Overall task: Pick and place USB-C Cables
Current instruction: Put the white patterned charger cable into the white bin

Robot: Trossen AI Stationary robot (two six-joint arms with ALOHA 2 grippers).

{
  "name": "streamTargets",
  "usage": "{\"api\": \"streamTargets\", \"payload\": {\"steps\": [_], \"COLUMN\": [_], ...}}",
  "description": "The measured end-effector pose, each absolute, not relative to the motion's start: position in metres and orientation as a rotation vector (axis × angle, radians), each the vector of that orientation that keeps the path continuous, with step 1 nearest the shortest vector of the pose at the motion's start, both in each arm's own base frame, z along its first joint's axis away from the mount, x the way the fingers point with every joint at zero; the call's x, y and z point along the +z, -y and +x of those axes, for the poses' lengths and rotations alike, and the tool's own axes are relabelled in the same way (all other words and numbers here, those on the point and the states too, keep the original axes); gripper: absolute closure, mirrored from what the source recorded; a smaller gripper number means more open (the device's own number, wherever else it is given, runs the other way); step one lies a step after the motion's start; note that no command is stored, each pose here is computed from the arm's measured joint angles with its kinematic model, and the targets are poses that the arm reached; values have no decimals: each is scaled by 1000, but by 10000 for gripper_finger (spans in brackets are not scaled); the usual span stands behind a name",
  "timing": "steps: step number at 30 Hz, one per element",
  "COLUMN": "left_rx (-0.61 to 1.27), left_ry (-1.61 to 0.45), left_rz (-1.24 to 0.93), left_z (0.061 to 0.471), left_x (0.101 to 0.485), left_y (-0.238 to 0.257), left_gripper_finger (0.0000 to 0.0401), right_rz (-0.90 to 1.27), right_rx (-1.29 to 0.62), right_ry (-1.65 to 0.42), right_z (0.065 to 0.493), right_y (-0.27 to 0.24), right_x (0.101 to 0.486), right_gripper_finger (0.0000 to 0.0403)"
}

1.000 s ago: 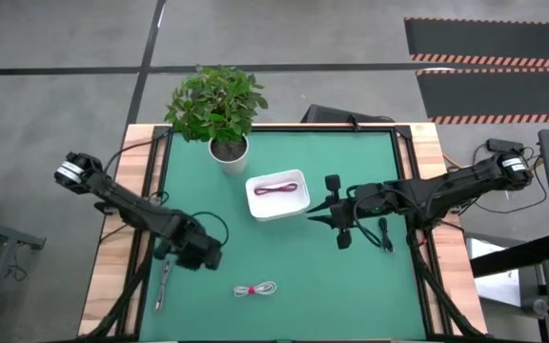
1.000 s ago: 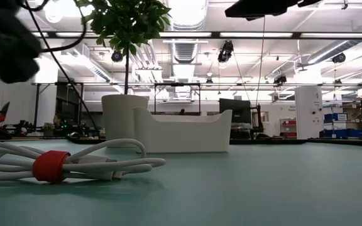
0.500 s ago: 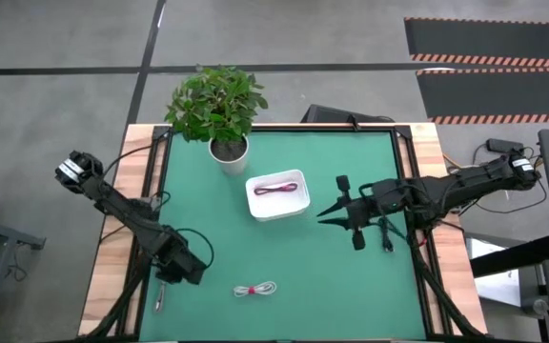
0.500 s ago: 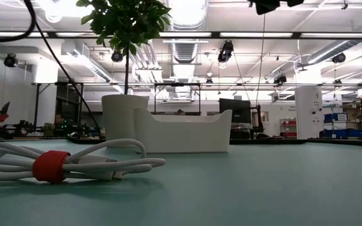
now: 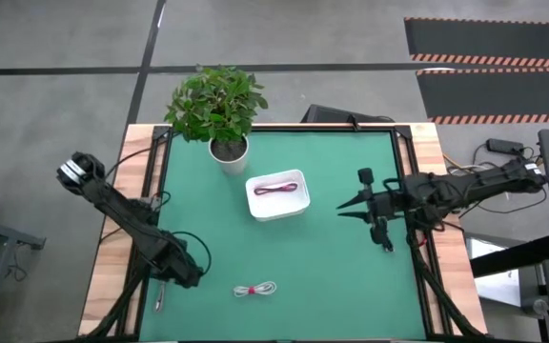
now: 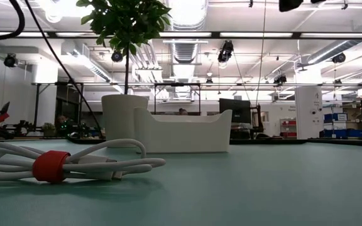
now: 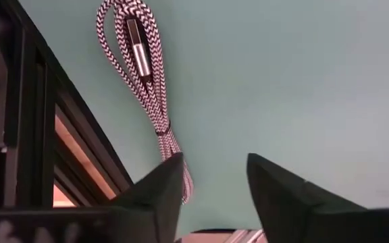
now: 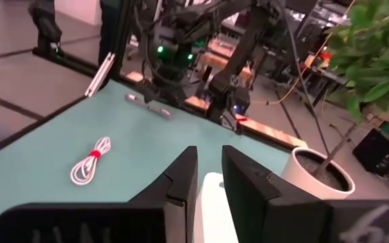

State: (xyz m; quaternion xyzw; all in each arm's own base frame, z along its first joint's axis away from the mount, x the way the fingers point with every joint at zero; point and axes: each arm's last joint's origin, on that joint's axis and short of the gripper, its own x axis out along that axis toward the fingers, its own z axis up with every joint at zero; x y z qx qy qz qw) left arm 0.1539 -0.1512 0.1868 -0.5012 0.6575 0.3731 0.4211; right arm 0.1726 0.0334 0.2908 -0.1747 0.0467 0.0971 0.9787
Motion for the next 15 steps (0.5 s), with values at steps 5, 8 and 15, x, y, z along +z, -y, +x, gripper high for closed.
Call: {"api": "streamTargets", "payload": {"steps": [5, 8, 15], "left_rx": [974, 995, 1010], "left_ry": [-1658, -1669, -1687], "left_rz": [-1213, -1173, -1115], "left_z": [153, 152, 153], "left_x": [177, 171, 162], "left_y": [154, 157, 161], "left_gripper_finger": [210, 207, 206], "right_rz": [-349, -350, -351], "right_rx": [191, 190, 190], "right_ry": [-65, -62, -62], "right_z": [165, 164, 164], "right_y": [-32, -32, -32], "right_x": [293, 293, 293], "right_gripper_finger": [344, 344, 344]}}
